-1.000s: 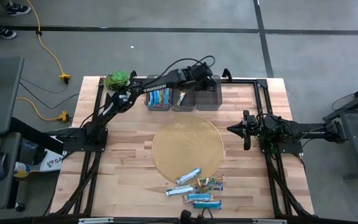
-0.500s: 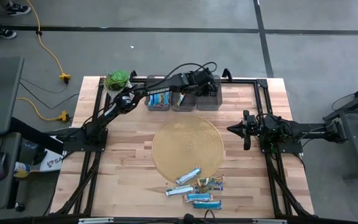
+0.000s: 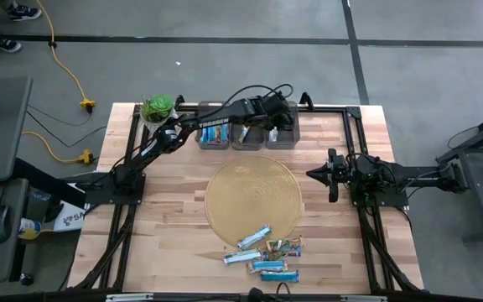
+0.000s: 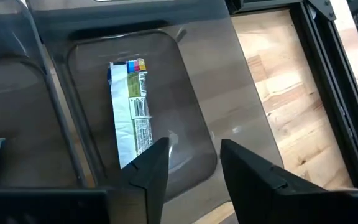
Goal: Pick and place Granola Bars by type
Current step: Put the orange granola bar into the center black bin
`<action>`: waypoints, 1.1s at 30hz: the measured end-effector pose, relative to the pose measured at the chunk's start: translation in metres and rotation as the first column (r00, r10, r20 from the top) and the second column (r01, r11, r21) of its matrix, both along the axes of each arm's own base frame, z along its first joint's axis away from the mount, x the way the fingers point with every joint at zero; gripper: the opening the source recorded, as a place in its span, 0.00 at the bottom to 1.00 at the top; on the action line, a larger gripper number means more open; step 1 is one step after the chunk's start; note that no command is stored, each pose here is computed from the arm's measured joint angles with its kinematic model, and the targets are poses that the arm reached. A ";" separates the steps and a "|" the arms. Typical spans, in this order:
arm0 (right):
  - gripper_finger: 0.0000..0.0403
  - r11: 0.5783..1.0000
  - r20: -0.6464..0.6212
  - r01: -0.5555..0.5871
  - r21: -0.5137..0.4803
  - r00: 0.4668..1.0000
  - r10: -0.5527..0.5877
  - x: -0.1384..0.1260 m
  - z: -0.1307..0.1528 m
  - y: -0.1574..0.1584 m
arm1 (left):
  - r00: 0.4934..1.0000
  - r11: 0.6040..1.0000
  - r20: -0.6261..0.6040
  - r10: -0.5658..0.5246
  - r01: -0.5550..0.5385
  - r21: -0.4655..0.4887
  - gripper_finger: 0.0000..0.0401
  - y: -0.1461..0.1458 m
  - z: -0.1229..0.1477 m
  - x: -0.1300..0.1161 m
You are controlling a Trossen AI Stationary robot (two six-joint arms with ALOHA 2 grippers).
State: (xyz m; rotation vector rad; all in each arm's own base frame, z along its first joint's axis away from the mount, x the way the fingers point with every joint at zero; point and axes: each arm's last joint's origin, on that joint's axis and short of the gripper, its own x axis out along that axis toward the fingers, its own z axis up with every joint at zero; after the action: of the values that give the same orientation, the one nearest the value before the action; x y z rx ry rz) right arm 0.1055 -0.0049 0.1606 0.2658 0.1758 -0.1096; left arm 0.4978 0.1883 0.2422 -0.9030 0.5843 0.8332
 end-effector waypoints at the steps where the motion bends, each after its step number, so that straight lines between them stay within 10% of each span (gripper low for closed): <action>1: 0.00 1.000 0.000 0.000 0.000 1.000 0.000 0.000 0.000 0.000 | 1.000 1.000 0.003 -0.005 0.005 -0.005 0.36 0.000 0.000 0.000; 12: 0.00 1.000 0.000 0.000 0.000 1.000 0.000 0.000 0.000 0.000 | 0.937 0.939 0.123 -0.325 0.305 0.161 0.37 -0.004 0.041 0.004; 22: 0.00 1.000 -0.001 0.000 0.000 1.000 0.000 0.000 0.000 0.000 | 0.755 0.718 0.140 -0.641 0.524 0.458 0.37 -0.030 0.153 -0.046; 33: 0.00 1.000 0.000 0.000 0.000 1.000 0.000 0.000 0.000 0.000 | 0.579 0.537 0.044 -0.814 0.721 0.439 0.37 -0.093 0.187 -0.078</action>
State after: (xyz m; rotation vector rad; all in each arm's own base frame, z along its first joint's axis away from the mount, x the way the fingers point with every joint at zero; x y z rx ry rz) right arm 0.1055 -0.0049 0.1606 0.2657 0.1758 -0.1096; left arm 0.4201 0.0952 0.4295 -0.2881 0.5079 -0.0183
